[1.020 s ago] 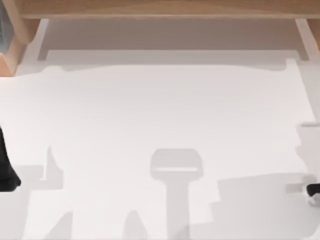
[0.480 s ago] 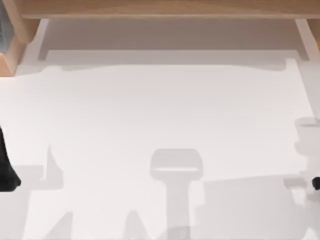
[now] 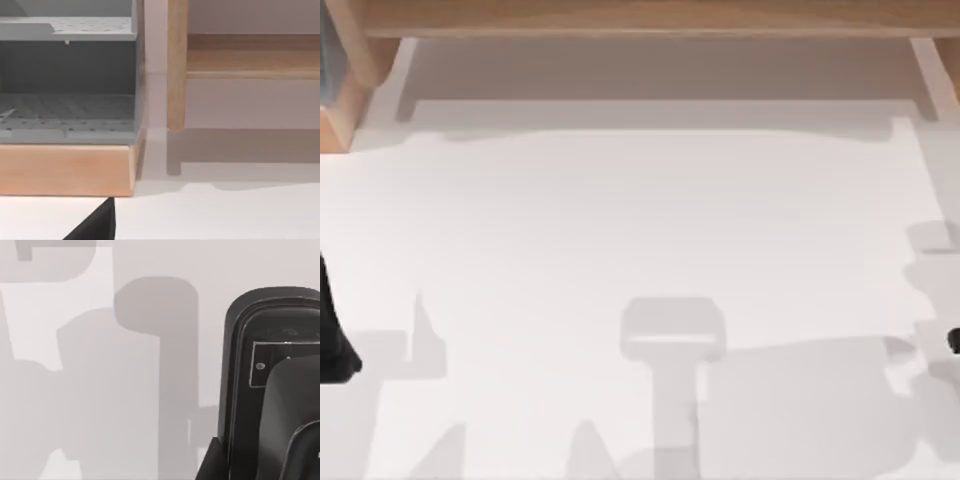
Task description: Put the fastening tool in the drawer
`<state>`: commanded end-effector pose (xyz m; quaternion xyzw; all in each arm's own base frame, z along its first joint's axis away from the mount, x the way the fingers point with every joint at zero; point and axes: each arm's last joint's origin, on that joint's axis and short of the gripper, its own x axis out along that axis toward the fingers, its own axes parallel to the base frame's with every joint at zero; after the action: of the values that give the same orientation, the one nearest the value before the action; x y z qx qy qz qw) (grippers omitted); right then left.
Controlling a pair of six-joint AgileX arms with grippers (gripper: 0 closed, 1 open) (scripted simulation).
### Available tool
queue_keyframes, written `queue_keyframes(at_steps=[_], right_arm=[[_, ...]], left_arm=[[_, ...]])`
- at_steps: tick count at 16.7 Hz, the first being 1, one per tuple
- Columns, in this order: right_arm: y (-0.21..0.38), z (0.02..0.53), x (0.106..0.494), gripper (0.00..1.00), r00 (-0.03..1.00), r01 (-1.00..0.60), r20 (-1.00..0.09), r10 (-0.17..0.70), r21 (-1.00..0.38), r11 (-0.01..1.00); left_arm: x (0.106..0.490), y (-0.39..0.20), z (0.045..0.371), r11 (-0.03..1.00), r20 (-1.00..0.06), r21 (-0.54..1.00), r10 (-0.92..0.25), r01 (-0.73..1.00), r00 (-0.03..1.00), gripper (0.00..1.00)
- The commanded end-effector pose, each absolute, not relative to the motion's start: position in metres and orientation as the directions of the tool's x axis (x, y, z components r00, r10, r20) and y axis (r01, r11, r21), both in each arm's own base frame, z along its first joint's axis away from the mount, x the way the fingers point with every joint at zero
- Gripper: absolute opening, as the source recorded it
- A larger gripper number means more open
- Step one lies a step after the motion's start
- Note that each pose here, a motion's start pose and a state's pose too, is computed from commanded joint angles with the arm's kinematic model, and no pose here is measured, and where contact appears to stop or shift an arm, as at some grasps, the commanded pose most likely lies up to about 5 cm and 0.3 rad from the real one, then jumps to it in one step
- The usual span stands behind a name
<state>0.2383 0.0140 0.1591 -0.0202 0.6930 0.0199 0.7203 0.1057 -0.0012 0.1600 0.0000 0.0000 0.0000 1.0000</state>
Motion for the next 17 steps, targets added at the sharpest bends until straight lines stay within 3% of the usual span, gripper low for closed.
queue_keyframes(at_steps=[10,14,17], right_arm=[[-0.044,0.283,0.356,0.00,0.324,-0.022,-0.944,-0.061,-0.072,0.997],[-0.090,0.297,0.406,0.00,0.340,0.001,-0.936,-0.094,-0.099,0.995],[-0.127,0.278,0.437,0.00,0.295,0.012,-0.950,-0.099,-0.100,0.995]], left_arm=[[0.106,-0.001,0.160,1.000,0.000,0.000,0.000,0.000,1.000,1.00],[0.106,-0.001,0.160,1.000,0.000,0.000,0.000,0.000,1.000,1.00],[0.106,-0.001,0.160,1.000,0.000,0.000,0.000,0.000,1.000,1.00]])
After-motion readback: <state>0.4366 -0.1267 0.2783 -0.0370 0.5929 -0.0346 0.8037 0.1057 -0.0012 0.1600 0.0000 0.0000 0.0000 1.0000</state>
